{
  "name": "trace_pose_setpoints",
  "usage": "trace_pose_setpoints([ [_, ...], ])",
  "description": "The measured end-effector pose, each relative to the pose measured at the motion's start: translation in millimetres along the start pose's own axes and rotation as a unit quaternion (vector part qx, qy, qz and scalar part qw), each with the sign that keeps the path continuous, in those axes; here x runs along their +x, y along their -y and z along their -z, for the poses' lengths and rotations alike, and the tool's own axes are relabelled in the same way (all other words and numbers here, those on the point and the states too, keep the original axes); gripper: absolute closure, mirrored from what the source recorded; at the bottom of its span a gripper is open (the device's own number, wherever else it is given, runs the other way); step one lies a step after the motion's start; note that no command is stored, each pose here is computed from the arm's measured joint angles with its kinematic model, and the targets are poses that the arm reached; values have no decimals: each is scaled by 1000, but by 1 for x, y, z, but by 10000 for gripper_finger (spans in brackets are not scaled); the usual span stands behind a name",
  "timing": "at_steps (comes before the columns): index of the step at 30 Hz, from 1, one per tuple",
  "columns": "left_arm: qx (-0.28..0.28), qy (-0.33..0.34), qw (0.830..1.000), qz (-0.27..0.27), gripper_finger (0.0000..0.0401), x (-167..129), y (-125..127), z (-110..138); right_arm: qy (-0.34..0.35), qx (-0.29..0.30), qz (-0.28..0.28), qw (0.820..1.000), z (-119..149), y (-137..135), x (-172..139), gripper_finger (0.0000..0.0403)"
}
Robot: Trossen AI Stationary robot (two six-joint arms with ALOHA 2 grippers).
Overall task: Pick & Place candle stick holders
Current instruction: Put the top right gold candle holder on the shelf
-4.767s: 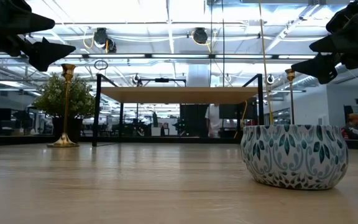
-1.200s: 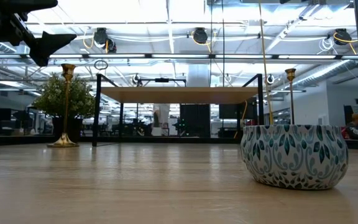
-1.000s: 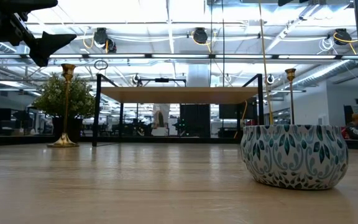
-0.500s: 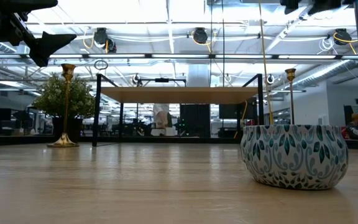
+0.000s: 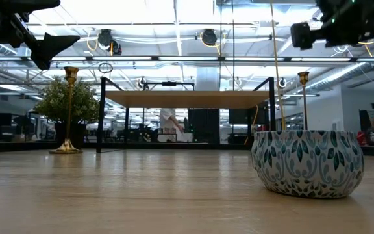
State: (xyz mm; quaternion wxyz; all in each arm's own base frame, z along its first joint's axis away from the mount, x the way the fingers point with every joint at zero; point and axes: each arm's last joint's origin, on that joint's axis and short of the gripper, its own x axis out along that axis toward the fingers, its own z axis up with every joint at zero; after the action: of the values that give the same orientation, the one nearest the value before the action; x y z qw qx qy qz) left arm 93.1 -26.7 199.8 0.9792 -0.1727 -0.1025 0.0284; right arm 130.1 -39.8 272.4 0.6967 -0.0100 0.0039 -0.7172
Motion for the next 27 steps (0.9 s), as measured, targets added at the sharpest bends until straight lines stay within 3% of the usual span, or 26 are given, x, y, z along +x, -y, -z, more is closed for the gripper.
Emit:
trace_pose_setpoints([
  [3,0,0,1000,0,36,0,0,0,3,31,-23,999,16,1,4,81],
  [6,0,0,1000,0,36,0,0,0,1,43,-5,999,29,3,9,81],
  [14,0,0,1000,0,36,0,0,0,2,1,-82,997,45,1,14,81],
  [27,0,8,999,-34,36,0,-2,0,-3,-11,-53,999,55,5,22,81],
])
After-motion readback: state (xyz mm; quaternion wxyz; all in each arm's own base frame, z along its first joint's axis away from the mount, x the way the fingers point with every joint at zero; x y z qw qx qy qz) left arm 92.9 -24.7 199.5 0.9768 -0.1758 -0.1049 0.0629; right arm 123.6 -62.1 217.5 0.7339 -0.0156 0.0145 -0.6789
